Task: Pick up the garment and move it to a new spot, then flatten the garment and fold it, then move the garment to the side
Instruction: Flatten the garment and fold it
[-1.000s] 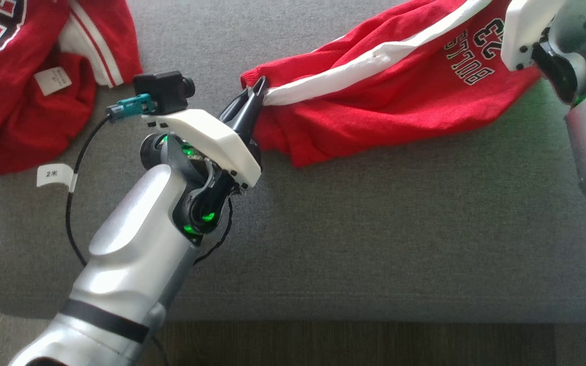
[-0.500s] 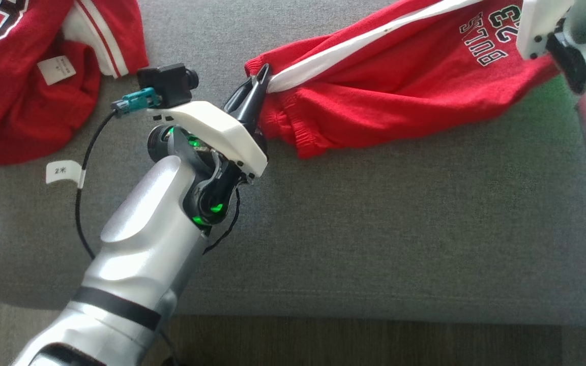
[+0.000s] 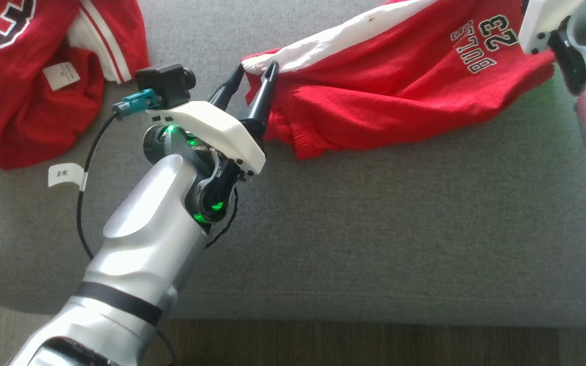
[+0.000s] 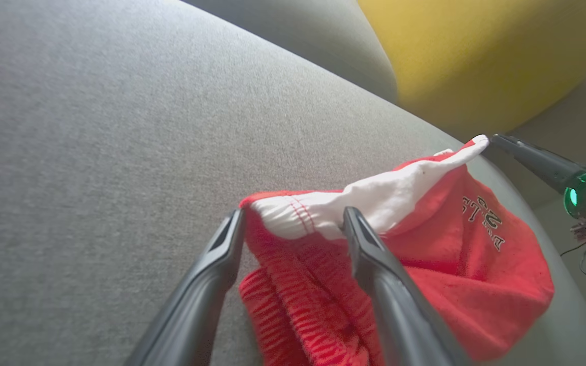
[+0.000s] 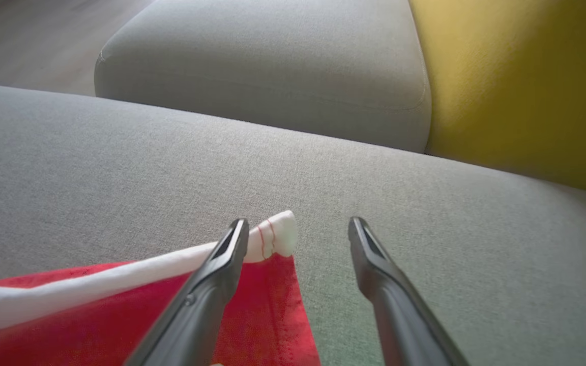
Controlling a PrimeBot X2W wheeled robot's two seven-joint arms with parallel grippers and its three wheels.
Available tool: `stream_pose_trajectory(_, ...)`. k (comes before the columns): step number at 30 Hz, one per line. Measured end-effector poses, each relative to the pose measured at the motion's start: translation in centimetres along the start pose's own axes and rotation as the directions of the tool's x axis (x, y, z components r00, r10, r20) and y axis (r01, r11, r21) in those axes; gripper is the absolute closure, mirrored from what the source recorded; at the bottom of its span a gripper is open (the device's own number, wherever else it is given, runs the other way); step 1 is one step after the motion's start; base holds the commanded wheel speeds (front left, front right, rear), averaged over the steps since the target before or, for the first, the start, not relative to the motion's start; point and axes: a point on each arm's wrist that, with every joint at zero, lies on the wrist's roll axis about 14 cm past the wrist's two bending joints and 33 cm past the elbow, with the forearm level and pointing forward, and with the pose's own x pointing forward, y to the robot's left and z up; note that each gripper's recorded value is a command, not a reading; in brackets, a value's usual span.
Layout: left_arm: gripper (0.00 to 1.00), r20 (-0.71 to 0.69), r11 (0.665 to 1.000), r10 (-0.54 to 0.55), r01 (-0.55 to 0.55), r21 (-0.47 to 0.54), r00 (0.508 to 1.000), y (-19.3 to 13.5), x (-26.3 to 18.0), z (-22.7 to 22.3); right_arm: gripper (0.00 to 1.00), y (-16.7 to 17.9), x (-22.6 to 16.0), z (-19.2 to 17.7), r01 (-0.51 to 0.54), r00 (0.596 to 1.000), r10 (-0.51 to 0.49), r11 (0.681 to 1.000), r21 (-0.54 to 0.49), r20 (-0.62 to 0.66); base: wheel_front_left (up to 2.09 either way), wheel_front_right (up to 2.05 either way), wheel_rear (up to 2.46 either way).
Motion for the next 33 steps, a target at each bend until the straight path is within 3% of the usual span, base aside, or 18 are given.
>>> stream_pose_trajectory(9, 0.00, 0.074, 0.999, 0.041, -0.043, 0.029, 0.996, 0.2, -2.0, 2.0, 0.00, -1.2, -3.3, 4.8, 0.038, 0.986, -0.036, 0.999, -0.009, 0.166, 0.00, 0.00, 0.00)
stream_pose_trajectory(14, 0.00, 0.116, 0.992, 0.075, -0.086, 0.097, 0.990, 0.8, -3.8, 2.8, 0.00, -0.5, -6.1, 5.6, 0.033, 0.975, -0.029, 0.999, -0.014, 0.221, 0.00, 0.00, 0.00)
stream_pose_trajectory(21, 0.00, 0.295, 0.971, 0.032, -0.099, 0.216, 0.955, -1.7, -6.6, 7.2, 0.00, -0.1, -11.4, 8.3, 0.033, 0.918, -0.028, 0.999, -0.005, 0.397, 0.00, 0.00, 0.00)
stream_pose_trajectory(26, 0.00, 0.434, 0.957, 0.000, -0.127, 0.262, 0.901, -3.6, -10.2, 9.7, 0.00, 0.8, -15.1, 6.2, 0.015, 0.895, -0.039, 0.998, 0.058, 0.444, 0.00, 0.00, 0.00)
stream_pose_trajectory(33, 0.00, 0.486, 0.943, 0.028, -0.184, 0.276, 0.873, -3.3, -14.9, 8.1, 0.00, 0.4, -20.6, 3.4, 0.053, 0.860, -0.121, 0.988, 0.148, 0.496, 0.00, 0.00, 0.00)
